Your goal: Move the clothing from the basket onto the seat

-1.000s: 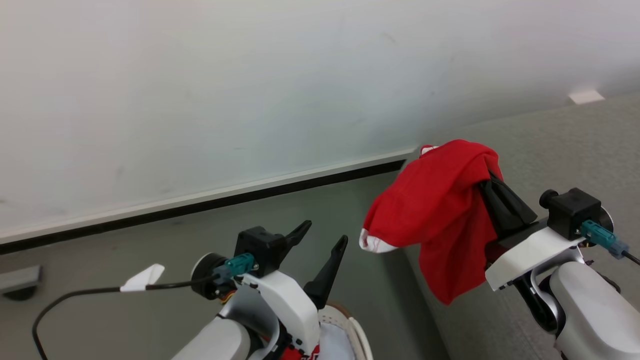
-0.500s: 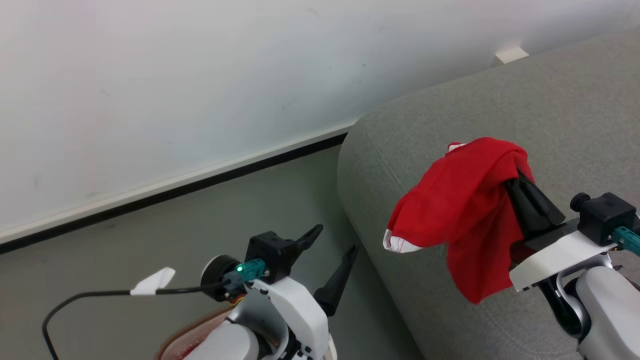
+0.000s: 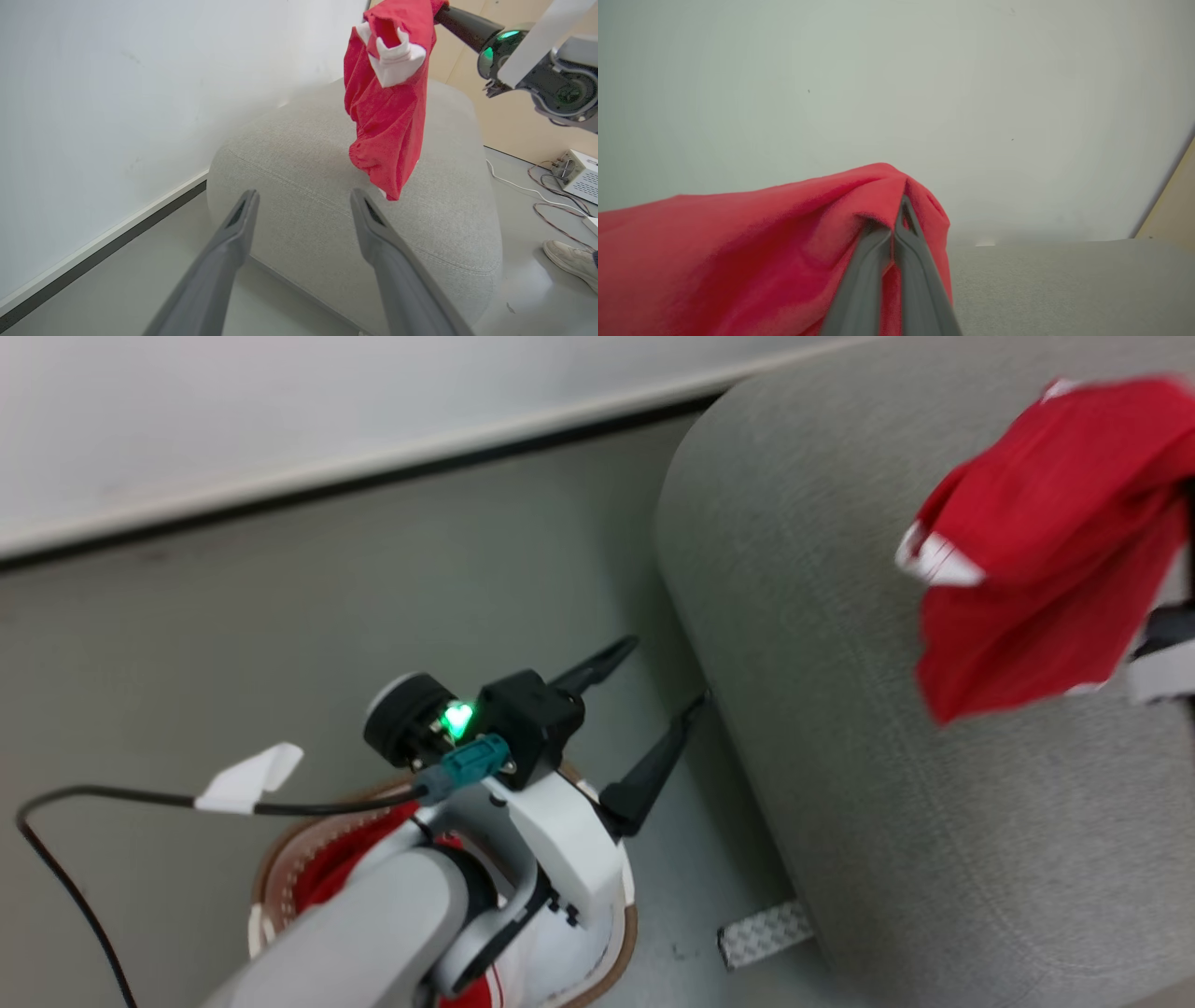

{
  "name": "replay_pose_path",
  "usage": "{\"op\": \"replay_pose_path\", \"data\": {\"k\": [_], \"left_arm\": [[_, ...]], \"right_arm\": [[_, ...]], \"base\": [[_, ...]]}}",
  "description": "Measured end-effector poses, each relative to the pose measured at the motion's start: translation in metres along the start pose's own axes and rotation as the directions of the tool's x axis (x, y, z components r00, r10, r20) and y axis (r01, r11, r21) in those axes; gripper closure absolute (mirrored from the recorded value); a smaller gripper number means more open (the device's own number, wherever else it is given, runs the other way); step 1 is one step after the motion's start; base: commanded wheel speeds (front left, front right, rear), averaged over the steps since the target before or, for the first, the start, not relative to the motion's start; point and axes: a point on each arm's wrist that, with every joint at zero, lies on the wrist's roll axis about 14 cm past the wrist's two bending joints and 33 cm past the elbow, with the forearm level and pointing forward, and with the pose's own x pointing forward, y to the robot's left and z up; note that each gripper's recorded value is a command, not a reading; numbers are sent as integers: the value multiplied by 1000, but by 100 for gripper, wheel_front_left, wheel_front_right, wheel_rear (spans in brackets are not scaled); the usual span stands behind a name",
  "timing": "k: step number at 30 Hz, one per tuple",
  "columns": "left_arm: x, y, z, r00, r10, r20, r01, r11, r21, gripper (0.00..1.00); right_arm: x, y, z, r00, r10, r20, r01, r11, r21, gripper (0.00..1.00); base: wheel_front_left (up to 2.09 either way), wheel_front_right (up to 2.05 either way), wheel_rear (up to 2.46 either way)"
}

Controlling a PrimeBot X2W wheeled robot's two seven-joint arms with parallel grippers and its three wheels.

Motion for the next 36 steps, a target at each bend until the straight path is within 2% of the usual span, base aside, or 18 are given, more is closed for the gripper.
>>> {"op": "replay_pose_path", "data": {"k": [4,6,10,14,19,20,21,22,25,31,36], "left_arm": [[0,40,-21,999,52,-9,-52,998,-16,0],[-3,62,-36,996,85,-21,-85,996,-26,0],[-12,94,-70,989,141,-50,-144,987,-66,0],[-24,113,-97,979,186,-85,-193,976,-97,0],[-44,130,-121,960,245,-133,-260,960,-106,0],[-47,131,-123,957,254,-139,-270,957,-108,0],[-49,131,-125,955,258,-145,-275,955,-113,0],[-51,131,-124,954,262,-144,-279,954,-112,0],[-55,130,-123,950,273,-149,-290,950,-111,0],[-62,123,-103,944,308,-116,-319,943,-95,0],[-71,113,-80,936,345,-73,-351,933,-78,0]], "right_arm": [[47,-20,-1,999,-43,5,44,993,-113,100],[71,-25,-3,997,-70,18,72,989,-128,100],[100,-42,-39,987,-151,-46,141,975,-174,100],[97,-61,-104,949,-250,-190,213,957,-199,100],[74,-57,-174,895,-302,-328,246,948,-200,100],[68,-56,-181,888,-306,-343,250,948,-197,82],[62,-55,-186,880,-314,-357,264,947,-184,57],[57,-54,-188,875,-315,-367,262,947,-187,0],[43,-52,-189,867,-315,-387,262,947,-185,0],[21,-57,-162,884,-317,-344,267,946,-185,0],[6,-50,-126,922,-283,-264,240,953,-183,0]], "base": [[0,0,0],[0,0,0],[0,0,0],[0,0,0],[0,0,0],[0,0,0],[0,0,0],[0,0,0],[0,0,0],[0,0,0],[0,0,0]]}}
